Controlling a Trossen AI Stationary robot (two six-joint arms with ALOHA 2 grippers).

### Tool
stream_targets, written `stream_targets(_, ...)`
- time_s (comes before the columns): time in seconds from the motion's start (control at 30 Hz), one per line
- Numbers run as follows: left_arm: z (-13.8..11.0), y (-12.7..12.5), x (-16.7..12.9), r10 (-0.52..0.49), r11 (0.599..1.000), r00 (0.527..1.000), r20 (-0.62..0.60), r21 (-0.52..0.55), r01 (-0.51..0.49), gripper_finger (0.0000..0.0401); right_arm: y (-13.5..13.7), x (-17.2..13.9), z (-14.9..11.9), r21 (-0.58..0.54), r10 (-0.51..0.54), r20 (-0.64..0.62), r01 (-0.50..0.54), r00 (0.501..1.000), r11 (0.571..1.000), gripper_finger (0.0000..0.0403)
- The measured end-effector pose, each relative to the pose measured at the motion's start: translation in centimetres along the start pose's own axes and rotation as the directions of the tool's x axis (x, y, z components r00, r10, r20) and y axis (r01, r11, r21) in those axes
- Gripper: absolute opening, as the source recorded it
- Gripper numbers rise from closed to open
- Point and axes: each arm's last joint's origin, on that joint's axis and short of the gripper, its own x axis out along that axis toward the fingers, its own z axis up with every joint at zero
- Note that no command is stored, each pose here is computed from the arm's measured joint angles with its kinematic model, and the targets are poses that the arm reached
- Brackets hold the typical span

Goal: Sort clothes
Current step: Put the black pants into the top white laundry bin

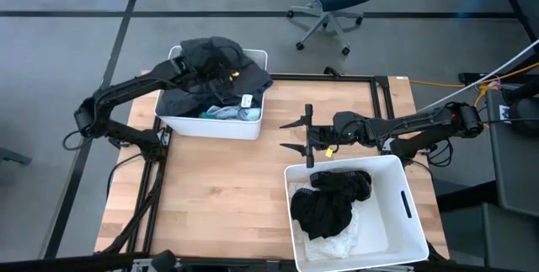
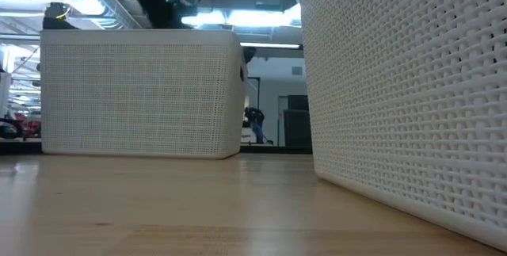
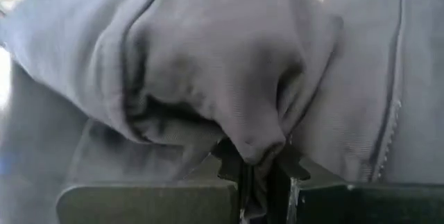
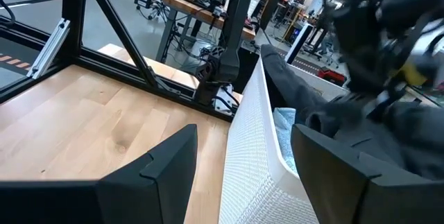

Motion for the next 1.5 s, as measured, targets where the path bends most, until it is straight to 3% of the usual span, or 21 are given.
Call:
stream_targets(0.2, -4.2, -2.2, 2.8, -0.116, 0.993, 0.987, -0.111, -0.013, 0.115, 0.0017, 0.0, 0.0, 0.0, 0.000, -0.001, 0.004, 0.001, 1.000, 1.000, 0.0233)
stream_targets(0.5, -9.8, -4.0, 5.7, -0.144, 0.988, 0.970, -0.198, -0.076, 0.131, 0.0017, 0.0, 0.0, 0.0, 0.000, -0.002, 0.004, 0.002, 1.000, 1.000, 0.0233)
stream_targets(0.67, -11.5, -4.0, 6.6, -0.176, 0.982, 0.962, -0.209, -0.109, 0.156, 0.0017, 0.0, 0.0, 0.0, 0.000, -0.002, 0.004, 0.002, 1.000, 1.000, 0.0233)
stream_targets(0.93, -10.8, -3.5, 6.4, -0.172, 0.982, 0.968, -0.185, -0.111, 0.154, 0.0027, 0.0, 0.0, 0.0, 0.000, -0.002, 0.005, 0.002, 1.000, 1.000, 0.0233)
stream_targets(1.27, -8.7, -2.1, 3.8, -0.170, 0.981, 0.975, -0.141, -0.115, 0.154, 0.0133, 0.0, 0.0, 0.0, -0.001, -0.009, 0.000, 0.009, 1.000, 1.000, 0.0233)
stream_targets(1.5, -6.1, -0.2, -0.6, -0.146, 0.982, 0.988, 0.049, -0.110, 0.151, 0.0154, -0.3, 0.0, 0.2, -0.012, -0.076, -0.002, 0.076, 0.997, 0.997, 0.0233)
